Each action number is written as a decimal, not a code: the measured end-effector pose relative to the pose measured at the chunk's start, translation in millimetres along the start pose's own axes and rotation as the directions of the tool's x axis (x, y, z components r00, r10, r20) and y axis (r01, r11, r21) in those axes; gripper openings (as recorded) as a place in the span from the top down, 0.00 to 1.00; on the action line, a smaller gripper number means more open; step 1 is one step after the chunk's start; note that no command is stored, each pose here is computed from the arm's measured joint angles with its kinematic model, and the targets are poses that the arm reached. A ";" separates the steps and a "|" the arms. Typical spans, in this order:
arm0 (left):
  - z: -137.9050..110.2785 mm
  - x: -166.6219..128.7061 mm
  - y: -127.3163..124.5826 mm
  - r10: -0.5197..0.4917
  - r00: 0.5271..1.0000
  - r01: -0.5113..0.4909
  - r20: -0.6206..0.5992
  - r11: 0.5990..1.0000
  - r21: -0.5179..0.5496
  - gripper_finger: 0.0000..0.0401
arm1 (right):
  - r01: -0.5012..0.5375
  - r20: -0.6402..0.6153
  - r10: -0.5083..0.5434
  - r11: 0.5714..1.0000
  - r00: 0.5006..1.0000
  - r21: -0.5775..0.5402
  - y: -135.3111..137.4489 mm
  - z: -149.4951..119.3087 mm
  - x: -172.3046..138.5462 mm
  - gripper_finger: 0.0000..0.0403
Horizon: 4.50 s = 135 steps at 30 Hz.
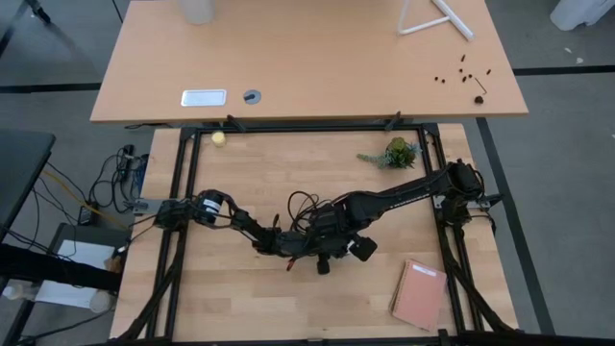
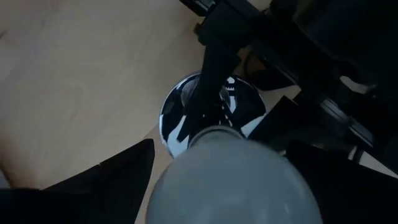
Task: Screw lightbulb
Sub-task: Insert the light bulb into the lamp
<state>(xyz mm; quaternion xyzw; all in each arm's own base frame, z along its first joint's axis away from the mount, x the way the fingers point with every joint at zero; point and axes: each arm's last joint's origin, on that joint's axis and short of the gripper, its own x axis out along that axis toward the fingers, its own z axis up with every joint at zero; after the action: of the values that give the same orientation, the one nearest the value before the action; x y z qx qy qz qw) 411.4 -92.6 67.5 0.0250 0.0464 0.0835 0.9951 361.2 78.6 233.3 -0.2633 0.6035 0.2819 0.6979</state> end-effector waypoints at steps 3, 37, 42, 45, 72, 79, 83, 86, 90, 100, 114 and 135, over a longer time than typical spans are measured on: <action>-0.1 0.0 0.0 0.000 1.000 0.000 0.000 1.000 0.001 0.54 | -0.001 0.004 0.001 1.000 1.000 0.001 1.9 -2.9 -7.4 0.07; 0.0 -0.2 -0.4 0.000 1.000 0.000 0.001 1.000 -0.002 0.54 | 0.025 -0.002 -0.025 0.962 1.000 0.271 -3.1 -9.5 10.8 0.34; 0.0 -0.2 -0.4 0.000 1.000 0.000 0.001 1.000 -0.008 0.54 | 0.025 -0.005 -0.027 0.836 1.000 0.549 -3.2 -9.7 11.1 0.39; 0.1 -0.2 -0.4 0.000 1.000 0.000 0.002 1.000 -0.010 0.54 | 0.027 -0.010 -0.029 0.686 1.000 0.727 -3.3 -9.9 11.3 0.36; -0.5 -0.1 -0.4 0.001 1.000 -0.001 -0.003 1.000 0.002 0.51 | -0.032 0.026 -0.081 -0.077 0.996 0.996 -3.4 -13.2 -3.8 0.27; -0.6 -0.1 -0.4 0.001 1.000 -0.001 -0.004 1.000 0.002 0.51 | -0.045 0.051 -0.213 0.033 0.976 0.998 7.8 -17.7 -37.1 0.22; -0.7 -0.1 -0.4 0.001 1.000 -0.001 -0.005 1.000 0.002 0.51 | -0.030 0.047 -0.263 0.068 0.964 0.997 22.3 -24.9 -60.2 0.21; -0.7 -0.1 -0.4 0.001 1.000 -0.001 -0.005 1.000 0.001 0.51 | 0.052 -0.012 -0.338 0.109 0.941 0.993 46.8 -28.3 -76.3 0.21; -0.8 -0.1 -0.4 0.001 1.000 -0.001 -0.006 1.000 0.004 0.51 | 0.144 -0.059 -0.435 0.165 0.898 0.976 85.4 -26.0 -74.8 0.21; -1.0 -0.2 -0.6 0.000 1.000 0.000 -0.008 1.000 0.019 0.51 | 0.155 0.046 -0.643 0.253 0.765 0.955 157.6 -54.7 10.8 0.20; -0.3 -0.2 -1.0 -0.015 1.000 0.015 -0.001 1.000 -0.026 0.51 | 0.064 0.359 -0.844 0.416 0.399 0.907 153.6 -96.9 80.2 0.23; -0.1 0.0 -1.6 -0.032 1.000 0.031 0.000 0.997 -0.074 0.51 | 0.074 0.572 -0.783 0.603 0.244 0.794 106.2 -88.0 94.7 0.24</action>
<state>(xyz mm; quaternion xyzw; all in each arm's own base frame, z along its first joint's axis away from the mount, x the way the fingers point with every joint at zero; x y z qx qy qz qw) 411.7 -94.2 67.3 -0.0129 0.0445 0.0695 0.9965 235.3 98.1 124.9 0.0126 0.0719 -0.0647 0.9952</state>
